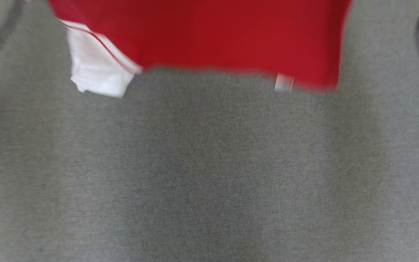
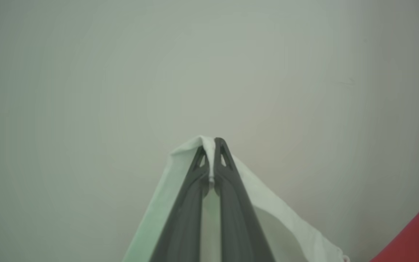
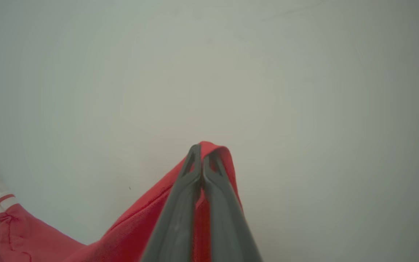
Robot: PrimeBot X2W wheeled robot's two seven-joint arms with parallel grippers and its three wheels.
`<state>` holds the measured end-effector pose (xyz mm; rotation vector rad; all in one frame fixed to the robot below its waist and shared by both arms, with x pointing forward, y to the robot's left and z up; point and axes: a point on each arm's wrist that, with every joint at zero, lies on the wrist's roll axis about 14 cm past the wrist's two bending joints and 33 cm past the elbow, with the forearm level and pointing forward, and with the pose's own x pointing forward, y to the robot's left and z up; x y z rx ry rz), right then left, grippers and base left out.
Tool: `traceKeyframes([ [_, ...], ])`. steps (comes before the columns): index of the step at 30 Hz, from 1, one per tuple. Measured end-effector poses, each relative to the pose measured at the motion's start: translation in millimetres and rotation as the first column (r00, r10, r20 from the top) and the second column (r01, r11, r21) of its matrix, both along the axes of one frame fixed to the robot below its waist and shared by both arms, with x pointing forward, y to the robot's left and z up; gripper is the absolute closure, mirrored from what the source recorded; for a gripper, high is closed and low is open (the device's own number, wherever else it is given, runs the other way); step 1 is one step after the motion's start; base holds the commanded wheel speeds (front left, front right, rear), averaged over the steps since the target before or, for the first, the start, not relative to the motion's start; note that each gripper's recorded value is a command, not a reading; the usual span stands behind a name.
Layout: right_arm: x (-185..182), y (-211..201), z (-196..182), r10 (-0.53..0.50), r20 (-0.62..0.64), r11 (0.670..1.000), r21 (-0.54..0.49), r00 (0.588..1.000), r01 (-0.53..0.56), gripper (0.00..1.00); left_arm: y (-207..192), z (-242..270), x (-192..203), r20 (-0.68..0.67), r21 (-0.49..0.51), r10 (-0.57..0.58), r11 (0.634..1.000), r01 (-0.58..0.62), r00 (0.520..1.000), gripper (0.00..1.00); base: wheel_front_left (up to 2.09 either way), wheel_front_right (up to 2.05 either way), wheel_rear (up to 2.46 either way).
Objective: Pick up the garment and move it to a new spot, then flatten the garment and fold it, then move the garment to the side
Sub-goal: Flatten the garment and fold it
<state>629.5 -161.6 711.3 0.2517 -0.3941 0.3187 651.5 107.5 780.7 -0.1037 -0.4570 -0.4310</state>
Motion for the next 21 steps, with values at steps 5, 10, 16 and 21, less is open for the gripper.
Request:
traceKeyframes([
  [5, 41.8, -21.5, 24.3, -0.055, 0.019, 0.998, -0.002, 0.998, 0.055, 1.00, -21.2, 24.7, 32.1, 0.053, 0.015, -0.009, 1.000, 0.008, 0.999, 1.00, 0.00, 0.00, 0.00],
  [10, 69.6, -33.2, 42.4, -0.105, 0.051, 0.993, -0.055, 0.993, 0.108, 1.00, -26.8, 34.3, 56.5, 0.078, -0.011, -0.001, 1.000, 0.002, 0.997, 1.00, 0.00, 0.00, 0.00],
  [16, 87.4, -35.5, 43.3, -0.134, 0.049, 0.985, -0.103, 0.990, 0.138, 1.00, -35.3, 44.3, 66.3, 0.107, -0.018, -0.002, 1.000, 0.004, 0.994, 1.00, 0.00, 0.00, 0.00],
  [21, 93.1, -39.0, 51.1, -0.159, 0.063, 0.976, -0.140, 0.985, 0.166, 1.00, -42.6, 54.8, 65.4, 0.126, -0.006, -0.008, 1.000, 0.009, 0.992, 1.00, 0.00, 0.00, 0.00],
])
